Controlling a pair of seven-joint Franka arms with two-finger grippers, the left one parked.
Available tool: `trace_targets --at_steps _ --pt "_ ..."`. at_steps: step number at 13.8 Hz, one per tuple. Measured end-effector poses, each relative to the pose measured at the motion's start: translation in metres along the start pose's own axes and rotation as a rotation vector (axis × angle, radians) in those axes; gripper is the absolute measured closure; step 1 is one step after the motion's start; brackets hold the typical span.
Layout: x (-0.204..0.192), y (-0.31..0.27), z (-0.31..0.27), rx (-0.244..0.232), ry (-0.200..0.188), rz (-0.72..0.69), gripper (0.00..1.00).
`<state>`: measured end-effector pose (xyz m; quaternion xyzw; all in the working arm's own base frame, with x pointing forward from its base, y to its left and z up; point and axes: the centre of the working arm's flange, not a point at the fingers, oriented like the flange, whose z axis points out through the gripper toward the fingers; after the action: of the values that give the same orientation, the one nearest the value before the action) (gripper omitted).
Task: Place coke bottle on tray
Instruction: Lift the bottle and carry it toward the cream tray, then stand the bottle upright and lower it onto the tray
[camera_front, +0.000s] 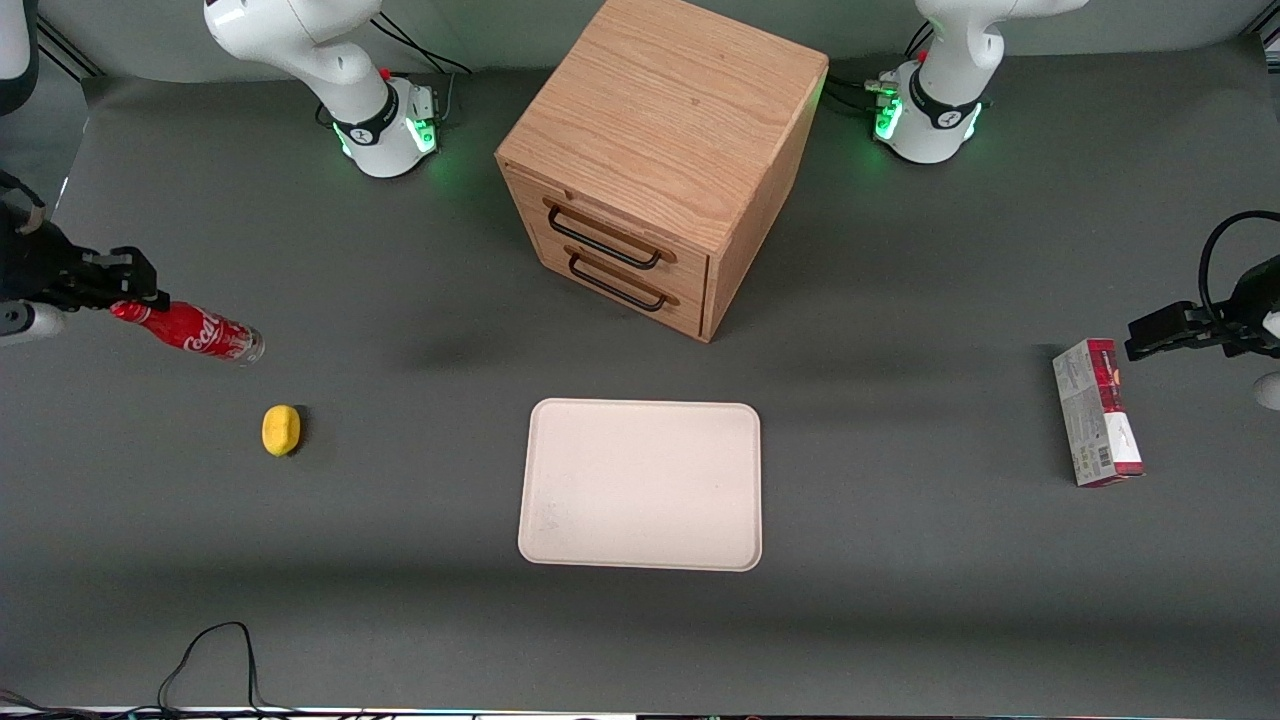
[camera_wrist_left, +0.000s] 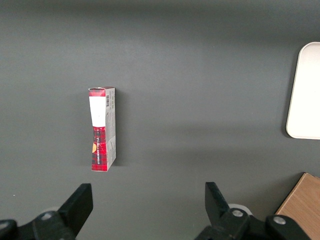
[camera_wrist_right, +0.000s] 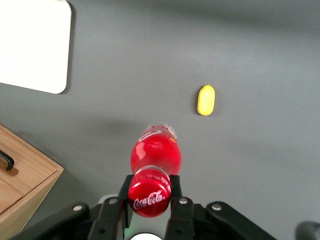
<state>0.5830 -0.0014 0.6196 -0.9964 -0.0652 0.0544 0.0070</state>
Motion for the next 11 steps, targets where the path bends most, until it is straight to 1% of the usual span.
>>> trace_targets --at_steps 2,4,6,7,8,11 --pt "0.014 -0.010 0.000 -0.021 -0.011 0.031 0.69" --pt "0.027 -0.033 0.006 -0.030 -0.019 0.068 0.69" --pt "0.051 -0.082 0.017 -0.035 -0.018 0.109 0.69" --pt "0.067 -0.114 0.028 -0.028 -0.015 0.141 0.69" --pt "0.086 -0.145 0.043 -0.019 -0.006 0.172 0.69" --pt "0.138 -0.221 0.107 0.018 0.044 0.238 0.69"
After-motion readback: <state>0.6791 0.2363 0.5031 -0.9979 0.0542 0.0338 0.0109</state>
